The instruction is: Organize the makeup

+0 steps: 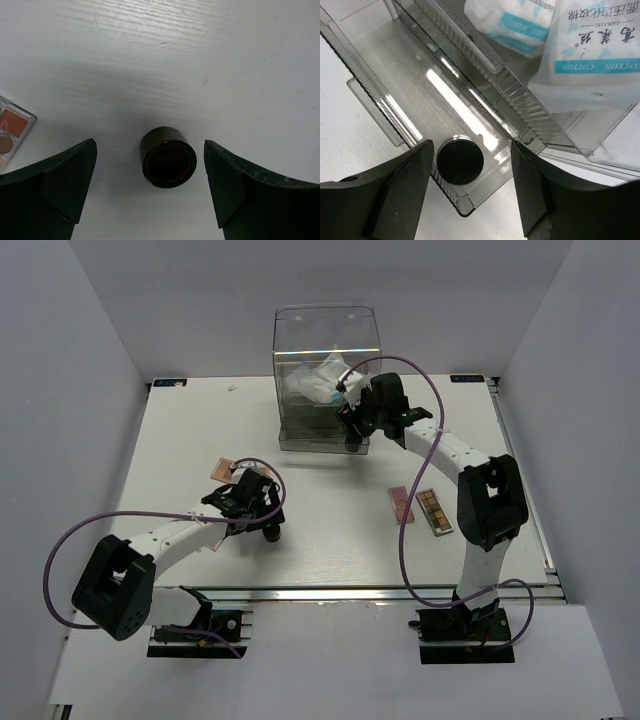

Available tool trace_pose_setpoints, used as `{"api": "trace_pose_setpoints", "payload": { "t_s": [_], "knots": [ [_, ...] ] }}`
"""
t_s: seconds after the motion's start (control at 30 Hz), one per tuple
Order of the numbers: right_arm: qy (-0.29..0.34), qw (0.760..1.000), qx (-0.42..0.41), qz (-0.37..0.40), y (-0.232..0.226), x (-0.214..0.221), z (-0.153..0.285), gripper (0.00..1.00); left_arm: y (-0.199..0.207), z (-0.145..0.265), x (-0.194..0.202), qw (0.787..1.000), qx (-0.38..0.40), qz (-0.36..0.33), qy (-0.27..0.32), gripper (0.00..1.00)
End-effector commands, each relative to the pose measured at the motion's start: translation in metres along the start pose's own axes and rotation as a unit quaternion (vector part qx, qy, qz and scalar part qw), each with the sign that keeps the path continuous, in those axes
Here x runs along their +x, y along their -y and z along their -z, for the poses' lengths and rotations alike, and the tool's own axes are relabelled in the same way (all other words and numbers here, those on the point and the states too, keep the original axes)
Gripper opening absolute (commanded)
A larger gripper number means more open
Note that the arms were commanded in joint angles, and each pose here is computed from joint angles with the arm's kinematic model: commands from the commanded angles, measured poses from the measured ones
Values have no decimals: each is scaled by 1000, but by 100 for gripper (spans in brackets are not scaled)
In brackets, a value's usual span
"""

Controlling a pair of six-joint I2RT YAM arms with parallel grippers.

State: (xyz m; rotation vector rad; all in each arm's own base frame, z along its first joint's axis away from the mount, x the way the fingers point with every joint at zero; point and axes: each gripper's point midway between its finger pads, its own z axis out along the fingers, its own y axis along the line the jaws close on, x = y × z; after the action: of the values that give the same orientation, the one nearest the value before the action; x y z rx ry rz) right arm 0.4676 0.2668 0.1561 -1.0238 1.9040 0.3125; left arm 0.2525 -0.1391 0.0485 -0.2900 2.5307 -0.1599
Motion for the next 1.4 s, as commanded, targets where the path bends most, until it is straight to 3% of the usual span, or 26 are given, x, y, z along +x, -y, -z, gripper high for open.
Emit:
{"api": "trace_pose_setpoints", "payload": {
  "t_s": [0.0, 0.5, 0.67, 0.97, 1.17, 1.27, 1.37],
  "knots": [
    [46, 999, 20, 6, 10, -38, 14, 69, 5, -2, 1, 1000, 12, -6, -8, 96],
    [77, 997, -1, -9, -4, -46, 60, 68, 12, -11, 34, 997, 26, -44, -53, 85],
    [83, 996, -1, -10, -8, -44, 73, 68, 11, -18, 35, 996, -8, -67, -55, 80],
    [89, 996, 1, -18, -11, -42, 86, 68, 2, -14, 27, 994, -57, -87, -39, 43],
    [89, 996, 11, -22, -7, -34, 99, 68, 33, 10, -13, 999, -13, -44, 15, 15],
    [88, 995, 15, -37, -4, -25, 108, 61, 61, 26, -41, 998, 36, -10, 50, 6],
    [96, 994, 12, -44, -2, -19, 119, 40, 96, 40, -71, 992, 96, 26, 75, 3]
  ]
}}
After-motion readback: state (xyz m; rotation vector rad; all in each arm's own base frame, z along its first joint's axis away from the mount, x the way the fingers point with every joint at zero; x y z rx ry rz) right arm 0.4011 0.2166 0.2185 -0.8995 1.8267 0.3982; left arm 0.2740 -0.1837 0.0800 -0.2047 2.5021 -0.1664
